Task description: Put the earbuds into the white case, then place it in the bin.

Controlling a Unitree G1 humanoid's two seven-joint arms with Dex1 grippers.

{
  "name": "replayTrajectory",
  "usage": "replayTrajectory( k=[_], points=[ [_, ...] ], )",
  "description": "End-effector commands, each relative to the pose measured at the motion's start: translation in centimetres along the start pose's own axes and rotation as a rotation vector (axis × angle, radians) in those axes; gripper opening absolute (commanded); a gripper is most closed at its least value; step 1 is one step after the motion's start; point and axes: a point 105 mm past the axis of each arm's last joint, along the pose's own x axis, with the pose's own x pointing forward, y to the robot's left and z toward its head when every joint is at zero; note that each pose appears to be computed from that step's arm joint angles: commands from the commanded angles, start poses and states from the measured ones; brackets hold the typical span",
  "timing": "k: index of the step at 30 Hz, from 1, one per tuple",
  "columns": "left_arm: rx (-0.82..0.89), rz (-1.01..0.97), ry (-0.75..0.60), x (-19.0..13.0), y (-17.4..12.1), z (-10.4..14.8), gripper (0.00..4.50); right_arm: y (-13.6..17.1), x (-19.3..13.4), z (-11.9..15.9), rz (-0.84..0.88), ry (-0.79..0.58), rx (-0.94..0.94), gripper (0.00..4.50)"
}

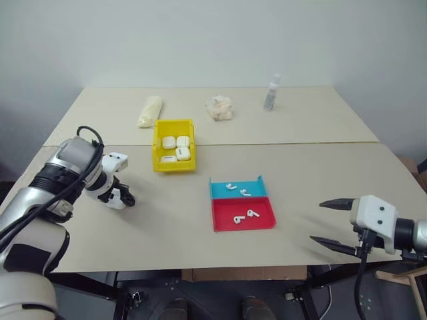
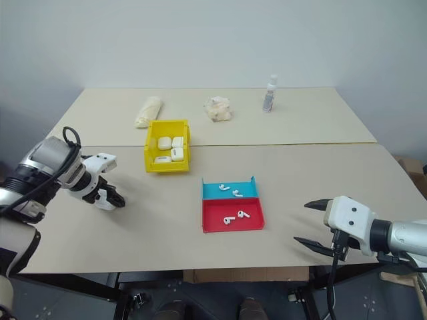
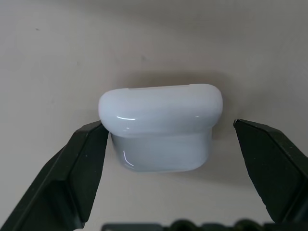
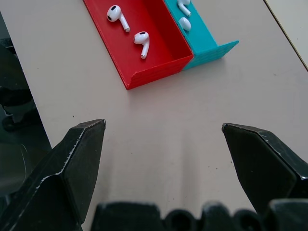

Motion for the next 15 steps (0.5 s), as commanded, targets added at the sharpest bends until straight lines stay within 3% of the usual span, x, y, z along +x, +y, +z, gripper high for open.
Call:
replayTrajectory(
  k=[1, 12, 15],
  points=[
    [-0.016, 0.016, 0.001, -0.4, 0.56, -0.01, 4.47, -0.43, -0.42, 0.7, -0.039, -0.005, -0.031, 4.5],
    [-0.007, 0.021, 0.032, 0.1, 0.38, -0.73, 4.47, -0.3, 0.1, 0.54, -0.04, -0.004, -0.029, 4.5],
    [-0.016, 0.014, 0.041, 0.31, 0.33, -0.95, 3.92, -0.49, 0.11, 0.56, -0.045, -0.003, -0.031, 4.5]
  ],
)
